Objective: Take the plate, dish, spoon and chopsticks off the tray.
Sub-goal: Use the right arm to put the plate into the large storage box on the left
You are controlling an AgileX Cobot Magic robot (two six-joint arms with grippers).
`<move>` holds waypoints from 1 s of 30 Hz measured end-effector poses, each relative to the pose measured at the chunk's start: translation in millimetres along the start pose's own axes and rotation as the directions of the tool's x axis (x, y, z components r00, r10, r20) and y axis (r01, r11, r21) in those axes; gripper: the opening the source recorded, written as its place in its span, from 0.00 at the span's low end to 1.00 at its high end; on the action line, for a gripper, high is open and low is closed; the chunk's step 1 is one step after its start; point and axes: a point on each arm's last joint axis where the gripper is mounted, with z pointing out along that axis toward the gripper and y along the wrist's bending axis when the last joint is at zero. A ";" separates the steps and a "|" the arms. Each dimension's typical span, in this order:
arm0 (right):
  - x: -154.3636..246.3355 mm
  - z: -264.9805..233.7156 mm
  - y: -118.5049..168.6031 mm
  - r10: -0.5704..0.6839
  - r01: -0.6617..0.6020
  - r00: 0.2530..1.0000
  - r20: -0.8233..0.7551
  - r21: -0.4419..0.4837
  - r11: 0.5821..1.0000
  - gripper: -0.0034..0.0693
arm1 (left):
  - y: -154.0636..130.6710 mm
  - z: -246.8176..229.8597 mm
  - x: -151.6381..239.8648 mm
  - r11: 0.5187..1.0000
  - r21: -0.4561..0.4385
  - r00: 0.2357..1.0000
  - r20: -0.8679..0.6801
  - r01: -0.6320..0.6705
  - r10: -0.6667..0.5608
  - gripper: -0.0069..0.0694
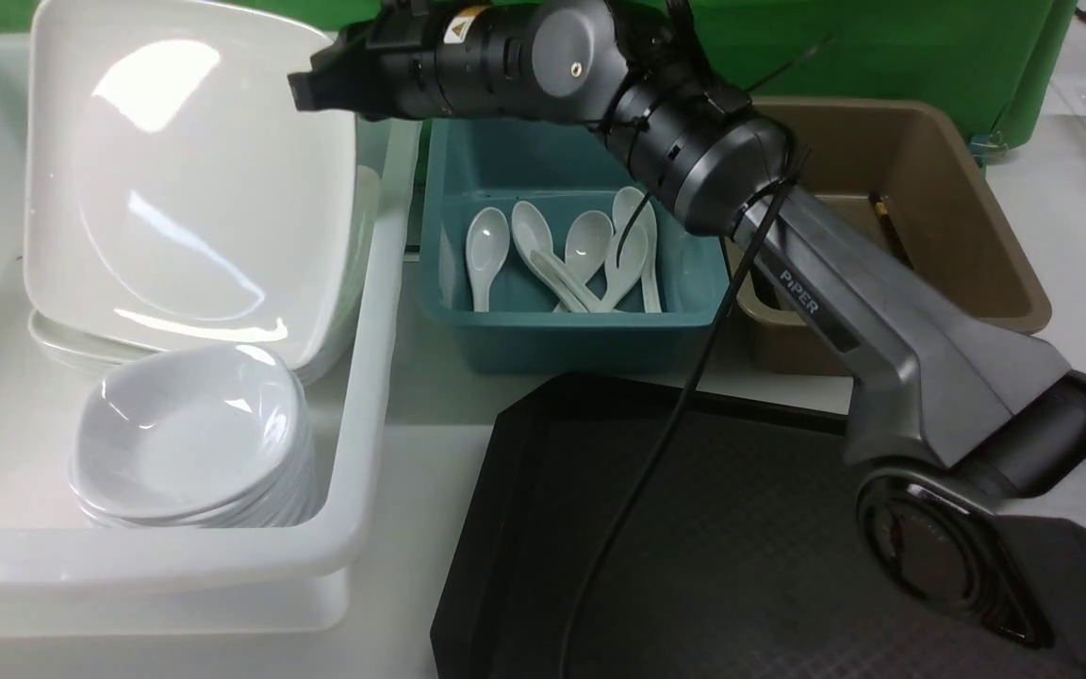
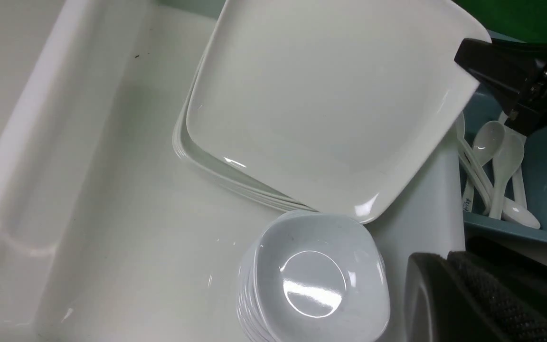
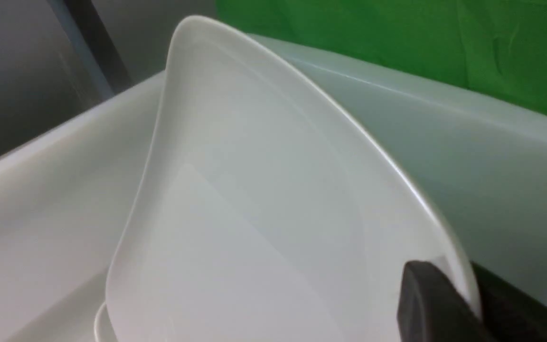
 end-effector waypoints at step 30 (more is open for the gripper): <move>22.6 13.7 -8.9 -0.019 0.020 0.998 -0.053 0.023 1.000 0.51 | -0.6 0.0 0.1 1.000 0.007 1.000 -0.001 -0.011 0.011 0.10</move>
